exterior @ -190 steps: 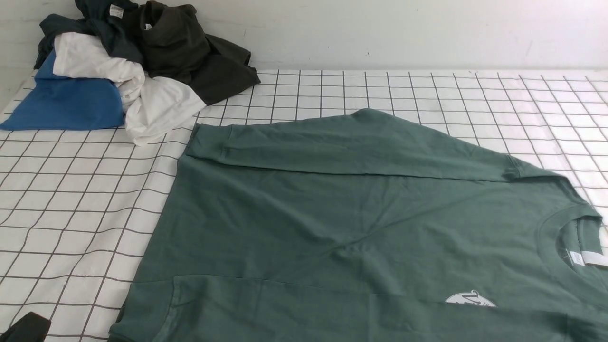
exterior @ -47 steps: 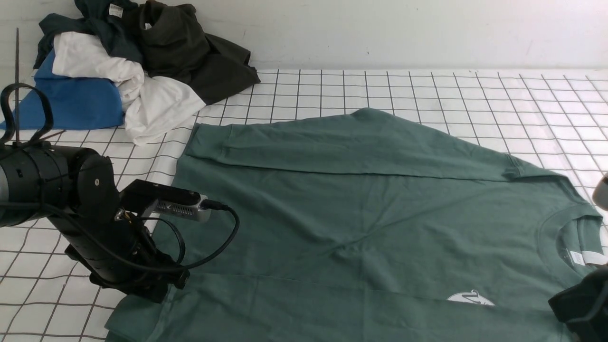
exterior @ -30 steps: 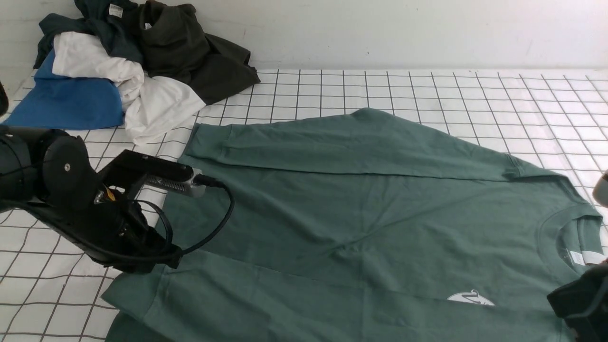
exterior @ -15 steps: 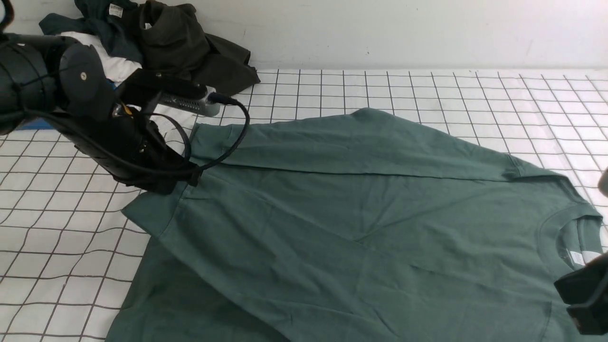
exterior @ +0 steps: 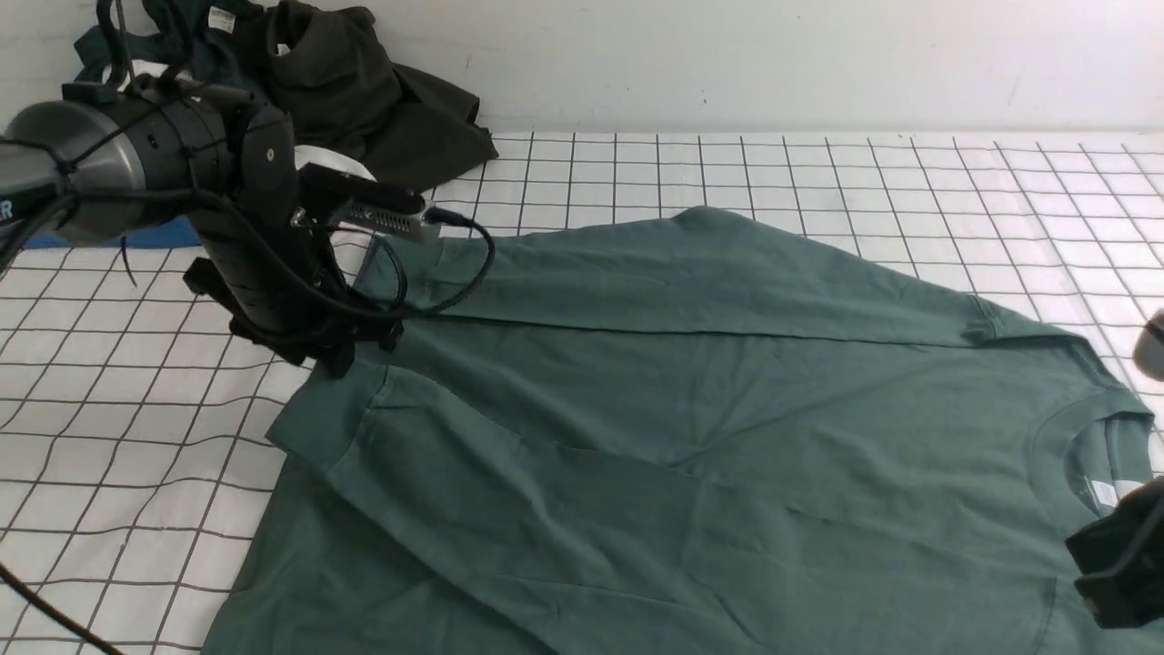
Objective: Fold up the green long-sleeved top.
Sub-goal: Use the left arm to clamp the cuff farthest from it
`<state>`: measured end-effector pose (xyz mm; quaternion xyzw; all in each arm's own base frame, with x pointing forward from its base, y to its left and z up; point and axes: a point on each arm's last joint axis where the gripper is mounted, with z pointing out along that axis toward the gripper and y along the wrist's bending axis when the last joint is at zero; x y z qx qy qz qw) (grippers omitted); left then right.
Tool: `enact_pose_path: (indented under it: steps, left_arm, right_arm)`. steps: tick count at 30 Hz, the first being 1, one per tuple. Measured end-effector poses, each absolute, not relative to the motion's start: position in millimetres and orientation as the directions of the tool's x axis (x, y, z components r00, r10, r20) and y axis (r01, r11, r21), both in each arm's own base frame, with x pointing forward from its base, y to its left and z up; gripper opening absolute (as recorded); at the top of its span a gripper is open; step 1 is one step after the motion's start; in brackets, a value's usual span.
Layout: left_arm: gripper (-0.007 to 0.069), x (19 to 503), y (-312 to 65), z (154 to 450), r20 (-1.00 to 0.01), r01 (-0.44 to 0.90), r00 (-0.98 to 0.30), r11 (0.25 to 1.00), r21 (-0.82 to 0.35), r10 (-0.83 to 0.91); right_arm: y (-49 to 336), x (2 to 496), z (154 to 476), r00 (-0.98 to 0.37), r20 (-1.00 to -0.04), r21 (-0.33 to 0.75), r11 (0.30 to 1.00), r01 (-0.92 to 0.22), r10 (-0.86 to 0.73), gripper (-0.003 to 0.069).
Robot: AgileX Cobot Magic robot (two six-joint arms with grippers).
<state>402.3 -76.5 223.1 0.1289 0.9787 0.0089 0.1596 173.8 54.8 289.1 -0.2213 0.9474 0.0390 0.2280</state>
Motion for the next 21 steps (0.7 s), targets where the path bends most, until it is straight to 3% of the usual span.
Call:
enact_pose_path:
  steps: [6, 15, 21]
  left_arm:
    - [0.0417, 446.4, -73.0, 241.8, -0.370, 0.196, -0.909, 0.980, 0.024, 0.191]
    - [0.0426, 503.5, -67.7, 193.2, -0.383, 0.140, -0.918, 0.988, -0.060, 0.107]
    - [0.0426, 524.7, -70.8, 162.7, -0.441, 0.133, -0.893, 0.989, -0.070, 0.089]
  right_arm:
    - [60.9, 218.9, 298.2, -0.822, -0.431, -0.024, 0.916, -0.401, -0.371, -0.0015]
    - [71.7, 288.6, 311.9, -0.811, -0.464, -0.046, 0.924, -0.380, -0.357, -0.0015]
    - [75.6, 305.4, 286.8, -0.843, -0.390, -0.035, 0.920, -0.390, -0.372, -0.0015]
